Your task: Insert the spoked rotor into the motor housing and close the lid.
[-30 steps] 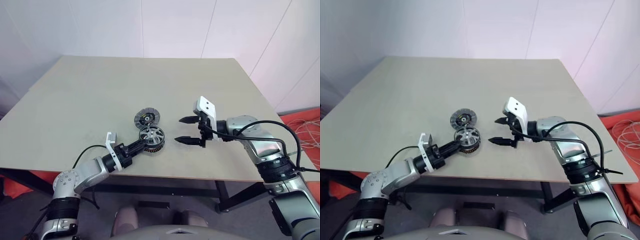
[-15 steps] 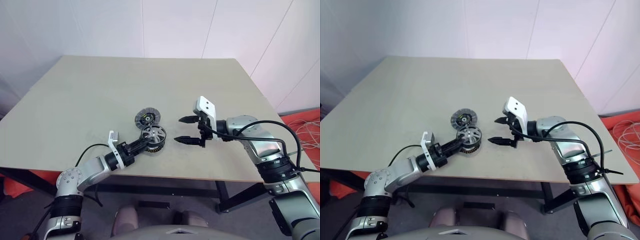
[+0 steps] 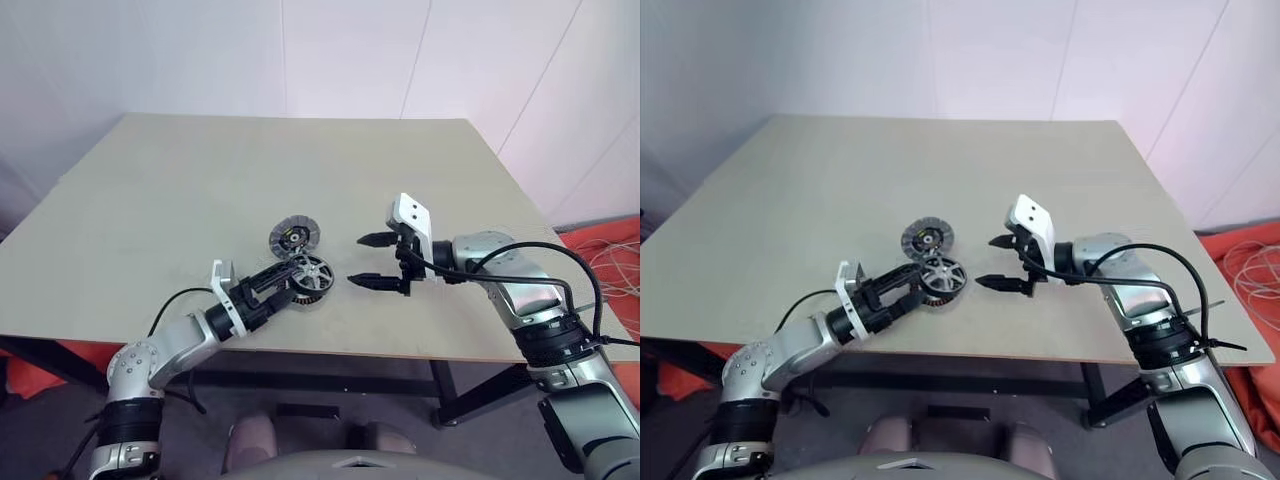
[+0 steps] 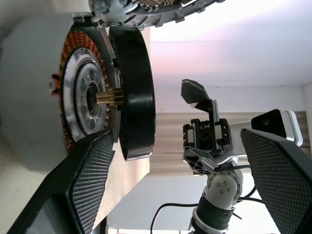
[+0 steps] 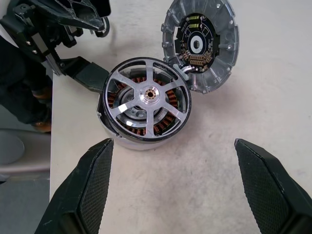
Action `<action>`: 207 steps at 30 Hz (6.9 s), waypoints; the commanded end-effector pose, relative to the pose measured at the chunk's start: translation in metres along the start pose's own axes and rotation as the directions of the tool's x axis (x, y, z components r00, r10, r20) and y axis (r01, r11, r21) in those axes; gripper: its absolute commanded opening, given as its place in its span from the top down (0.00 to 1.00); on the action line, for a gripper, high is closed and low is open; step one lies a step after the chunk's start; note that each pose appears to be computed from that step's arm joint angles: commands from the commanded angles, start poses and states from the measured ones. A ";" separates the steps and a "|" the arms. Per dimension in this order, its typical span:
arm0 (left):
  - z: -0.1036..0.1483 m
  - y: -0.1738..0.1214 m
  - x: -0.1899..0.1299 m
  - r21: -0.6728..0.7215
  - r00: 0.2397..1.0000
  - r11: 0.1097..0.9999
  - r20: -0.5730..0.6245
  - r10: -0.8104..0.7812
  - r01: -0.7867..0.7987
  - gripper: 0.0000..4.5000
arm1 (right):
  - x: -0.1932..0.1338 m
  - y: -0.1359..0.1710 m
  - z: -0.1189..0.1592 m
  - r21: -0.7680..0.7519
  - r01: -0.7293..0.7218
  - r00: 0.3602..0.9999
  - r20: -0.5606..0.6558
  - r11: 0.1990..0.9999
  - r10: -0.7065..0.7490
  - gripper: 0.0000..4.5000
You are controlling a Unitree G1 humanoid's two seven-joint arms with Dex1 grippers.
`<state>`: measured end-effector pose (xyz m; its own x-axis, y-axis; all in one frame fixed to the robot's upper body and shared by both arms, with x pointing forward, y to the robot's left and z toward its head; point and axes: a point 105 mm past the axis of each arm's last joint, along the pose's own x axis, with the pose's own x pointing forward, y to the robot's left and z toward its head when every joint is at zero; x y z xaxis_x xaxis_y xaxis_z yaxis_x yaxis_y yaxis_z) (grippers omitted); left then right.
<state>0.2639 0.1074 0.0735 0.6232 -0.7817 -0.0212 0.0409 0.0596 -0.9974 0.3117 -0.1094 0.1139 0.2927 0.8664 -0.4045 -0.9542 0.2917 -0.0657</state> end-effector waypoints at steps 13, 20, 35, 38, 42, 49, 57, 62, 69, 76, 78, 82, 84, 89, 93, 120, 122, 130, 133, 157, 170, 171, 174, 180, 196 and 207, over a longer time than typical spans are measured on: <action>0.033 -0.038 -0.050 0.338 0.994 0.938 0.094 0.048 -0.077 0.00 | 0.010 -0.006 0.001 -0.038 0.023 0.999 -0.030 0.999 -0.024 0.14; 0.095 -0.022 -0.088 0.667 0.933 0.652 0.262 0.248 -0.361 0.00 | 0.022 -0.016 -0.019 -0.141 0.031 0.984 -0.168 0.990 -0.055 0.68; 0.132 -0.025 -0.085 0.878 0.906 0.257 0.343 0.249 -0.403 0.00 | 0.051 -0.001 -0.011 -0.251 -0.111 0.974 -0.218 0.961 0.056 0.99; 0.131 -0.024 -0.080 0.881 0.912 0.266 0.334 0.239 -0.393 0.00 | 0.056 0.003 -0.007 -0.262 -0.127 0.974 -0.213 0.957 0.071 0.99; 0.130 -0.023 -0.076 0.880 0.915 0.274 0.331 0.231 -0.387 0.00 | 0.063 0.007 -0.002 -0.275 -0.146 0.975 -0.202 0.950 0.091 0.99; 0.130 -0.022 -0.070 0.882 0.919 0.279 0.325 0.225 -0.380 0.00 | 0.072 0.011 0.013 -0.297 -0.152 0.981 -0.162 0.943 0.107 0.99; 0.130 -0.021 -0.069 0.884 0.918 0.274 0.323 0.228 -0.379 0.00 | 0.071 0.008 0.015 -0.308 -0.147 0.981 -0.163 0.940 0.100 0.99; 0.129 -0.022 -0.066 0.889 0.924 0.273 0.313 0.220 -0.367 0.00 | 0.055 -0.006 0.026 -0.318 -0.088 0.990 -0.136 0.944 0.046 0.99; 0.128 -0.020 -0.062 0.892 0.926 0.274 0.308 0.218 -0.361 0.00 | 0.054 -0.003 0.064 -0.238 -0.032 0.994 0.096 0.971 0.057 0.99; 0.128 -0.019 -0.059 0.901 0.923 0.229 0.324 0.209 -0.368 0.00 | 0.088 0.019 0.064 -0.069 -0.109 0.970 0.212 0.992 0.121 0.99; 0.128 -0.018 -0.059 0.903 0.922 0.221 0.326 0.208 -0.369 0.00 | 0.098 0.022 0.053 -0.046 -0.122 0.973 0.192 0.991 0.129 0.99; 0.127 -0.018 -0.062 0.901 0.920 0.221 0.330 0.212 -0.374 0.00 | 0.111 0.029 0.032 -0.009 -0.175 0.979 0.105 0.984 0.175 0.99; 0.126 -0.017 -0.063 0.899 0.919 0.223 0.332 0.213 -0.376 0.00 | 0.114 0.031 0.009 0.017 -0.192 0.981 0.002 0.981 0.192 0.99; 0.125 -0.018 -0.065 0.896 0.917 0.226 0.338 0.213 -0.382 0.00 | 0.115 0.031 -0.012 0.053 -0.195 0.976 -0.083 0.979 0.199 0.99; 0.125 -0.017 -0.066 0.895 0.915 0.225 0.341 0.214 -0.386 0.00 | 0.110 0.028 0.001 0.016 -0.192 0.981 -0.039 0.981 0.192 0.99; 0.123 -0.019 -0.057 0.897 0.920 0.225 0.342 0.193 -0.380 0.00 | 0.074 0.002 0.032 -0.738 -0.653 0.756 -0.621 0.169 0.209 0.00; 0.123 -0.019 -0.058 0.895 0.918 0.225 0.347 0.192 -0.386 0.00 | 0.076 0.005 0.022 -0.730 -0.675 0.733 -0.648 0.106 0.206 0.00; 0.124 -0.020 -0.059 0.894 0.916 0.221 0.353 0.191 -0.391 0.00 | 0.083 0.008 0.011 -0.740 -0.672 0.728 -0.655 0.020 0.202 0.00; 0.125 -0.021 -0.057 0.895 0.917 0.220 0.351 0.187 -0.388 0.00 | 0.087 0.010 0.009 -0.741 -0.671 0.728 -0.654 0.018 0.206 0.00; 0.126 -0.021 -0.050 0.894 0.917 0.221 0.356 0.179 -0.390 0.00 | 0.103 0.012 0.051 -0.747 -0.614 0.788 -0.601 0.255 0.134 1.00; 0.132 -0.023 -0.036 0.906 0.928 0.219 0.328 0.176 -0.362 0.00 | 0.092 0.016 0.061 -0.638 -0.548 0.790 -0.607 0.542 0.085 1.00; 0.132 -0.023 -0.035 0.907 0.929 0.219 0.327 0.175 -0.361 0.00 | 0.097 0.021 0.060 -0.631 -0.548 0.792 -0.602 0.550 0.098 1.00; 0.131 -0.023 -0.034 0.907 0.929 0.220 0.324 0.177 -0.358 0.00 | 0.109 0.028 0.056 -0.614 -0.539 0.798 -0.591 0.577 0.117 1.00; 0.130 -0.020 -0.038 0.903 0.926 0.223 0.331 0.181 -0.366 0.00 | 0.121 0.027 0.061 -0.626 -0.501 0.821 -0.562 0.598 0.099 1.00; 0.131 -0.019 -0.039 0.900 0.924 0.227 0.336 0.182 -0.372 0.00 | 0.123 0.029 0.071 -0.667 -0.473 0.849 -0.520 0.576 0.095 0.43; 0.144 -0.022 -0.070 0.883 0.896 0.186 0.397 0.199 -0.432 0.00 | 0.124 0.034 0.078 -0.725 -0.471 0.865 -0.492 0.502 0.101 0.02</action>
<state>0.3321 0.2440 0.0936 0.8634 -0.4514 -0.2253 0.4270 0.8917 -0.1500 0.3181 0.0349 0.1197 0.0992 0.5604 -0.8223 -0.7144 -0.5351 -0.4509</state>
